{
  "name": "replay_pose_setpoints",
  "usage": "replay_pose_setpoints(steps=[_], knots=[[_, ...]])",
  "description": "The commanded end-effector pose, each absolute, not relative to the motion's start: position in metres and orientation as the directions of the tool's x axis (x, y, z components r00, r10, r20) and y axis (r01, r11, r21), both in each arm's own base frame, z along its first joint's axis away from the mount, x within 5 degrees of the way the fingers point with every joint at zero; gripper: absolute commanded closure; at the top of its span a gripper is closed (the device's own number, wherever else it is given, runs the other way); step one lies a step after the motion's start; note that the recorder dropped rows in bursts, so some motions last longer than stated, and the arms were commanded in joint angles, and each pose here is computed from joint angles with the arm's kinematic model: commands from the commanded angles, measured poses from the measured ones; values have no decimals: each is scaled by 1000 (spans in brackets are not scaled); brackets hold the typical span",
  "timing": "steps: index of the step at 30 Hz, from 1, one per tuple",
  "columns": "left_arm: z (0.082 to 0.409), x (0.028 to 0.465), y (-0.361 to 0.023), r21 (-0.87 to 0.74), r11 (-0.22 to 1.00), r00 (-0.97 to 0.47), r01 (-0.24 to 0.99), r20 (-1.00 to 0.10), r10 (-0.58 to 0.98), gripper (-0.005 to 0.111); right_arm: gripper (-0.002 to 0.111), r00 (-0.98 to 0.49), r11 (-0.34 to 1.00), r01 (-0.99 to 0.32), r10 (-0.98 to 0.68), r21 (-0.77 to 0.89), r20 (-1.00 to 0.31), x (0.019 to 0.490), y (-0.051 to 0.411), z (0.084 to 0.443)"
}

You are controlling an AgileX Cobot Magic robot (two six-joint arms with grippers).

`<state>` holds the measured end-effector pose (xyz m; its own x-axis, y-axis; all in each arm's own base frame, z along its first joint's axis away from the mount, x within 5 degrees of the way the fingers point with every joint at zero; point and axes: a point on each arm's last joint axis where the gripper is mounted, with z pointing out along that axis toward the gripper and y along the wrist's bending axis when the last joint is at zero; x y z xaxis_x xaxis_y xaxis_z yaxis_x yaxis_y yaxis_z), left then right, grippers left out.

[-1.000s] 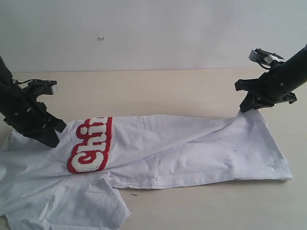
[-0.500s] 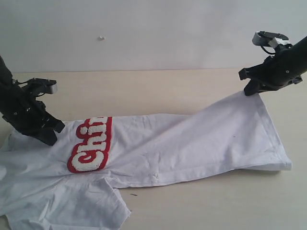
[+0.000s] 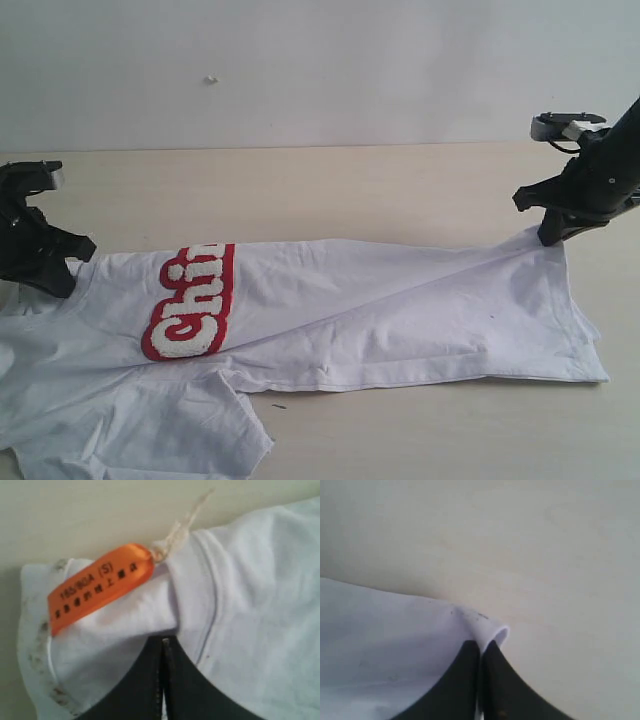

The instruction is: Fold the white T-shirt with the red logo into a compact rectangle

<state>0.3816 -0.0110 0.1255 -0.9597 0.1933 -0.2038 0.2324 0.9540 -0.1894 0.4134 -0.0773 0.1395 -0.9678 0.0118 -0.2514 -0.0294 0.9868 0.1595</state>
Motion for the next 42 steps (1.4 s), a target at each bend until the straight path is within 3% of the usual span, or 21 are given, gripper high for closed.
replay_pose_setpoints(steps=[1,6,10,11,14,19,27,42], knots=[[127,382,-11,-199,954,-963,224,-198,185,107,96,-959,990,-5,36,143,-280,416,-80,141],[127,383,-10,-180,956,-959,233,-208,194,107,73,-926,989,33,84,143,-367,423,-81,175],[125,385,-8,-165,961,-957,223,-222,184,107,72,-904,964,47,153,260,-400,420,-71,212],[121,385,-8,-163,961,-959,222,-213,185,107,76,-919,947,-10,118,321,-376,417,-60,212],[114,385,-8,-167,962,-963,218,-196,184,107,108,-959,935,-143,-50,324,-278,410,-33,185],[114,385,-8,-168,961,-964,218,-194,185,107,108,-978,946,-181,-143,270,-153,411,-16,144],[114,386,-6,-148,962,-959,228,-203,196,107,108,-989,993,-119,-120,24,84,404,-41,86],[115,388,10,-142,975,-968,171,-210,139,107,108,-995,997,-81,-82,9,50,408,-41,86]])
